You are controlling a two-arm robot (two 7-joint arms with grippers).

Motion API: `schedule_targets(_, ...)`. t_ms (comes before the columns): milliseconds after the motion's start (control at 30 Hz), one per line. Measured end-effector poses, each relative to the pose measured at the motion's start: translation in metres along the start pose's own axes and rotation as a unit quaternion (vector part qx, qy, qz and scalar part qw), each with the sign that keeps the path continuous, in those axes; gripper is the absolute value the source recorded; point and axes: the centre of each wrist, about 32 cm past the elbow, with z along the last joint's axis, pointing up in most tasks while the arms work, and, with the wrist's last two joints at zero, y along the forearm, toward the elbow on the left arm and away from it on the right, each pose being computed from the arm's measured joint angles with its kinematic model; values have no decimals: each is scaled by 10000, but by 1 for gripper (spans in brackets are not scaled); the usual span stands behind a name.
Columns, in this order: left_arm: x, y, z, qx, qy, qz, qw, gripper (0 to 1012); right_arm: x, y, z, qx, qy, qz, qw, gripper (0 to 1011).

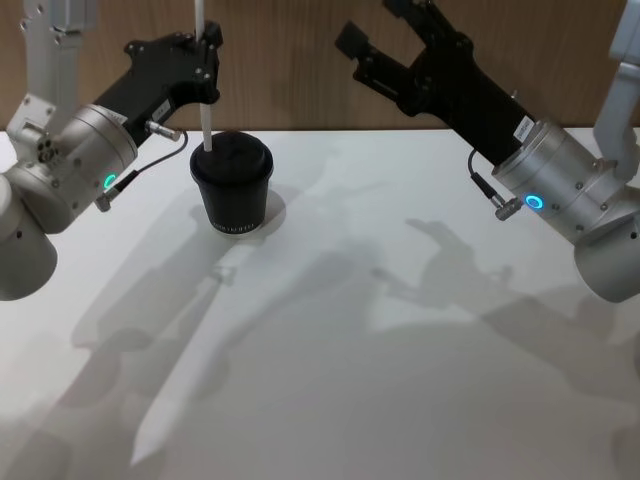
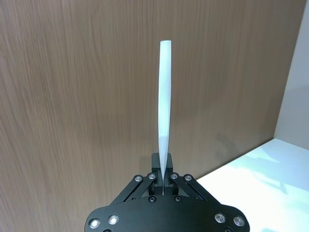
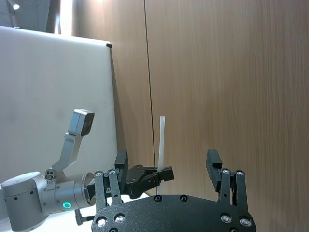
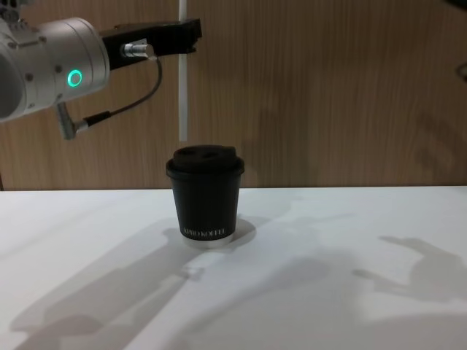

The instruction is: Pick up the straw with one hand, pass it to the other hand, and insert it into the cup.

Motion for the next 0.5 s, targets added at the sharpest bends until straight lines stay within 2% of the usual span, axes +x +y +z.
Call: schedule_targets(500,0,-67,-75,-36,-153,114,9998,7,0,0,0,0,0,0,10000,1001)
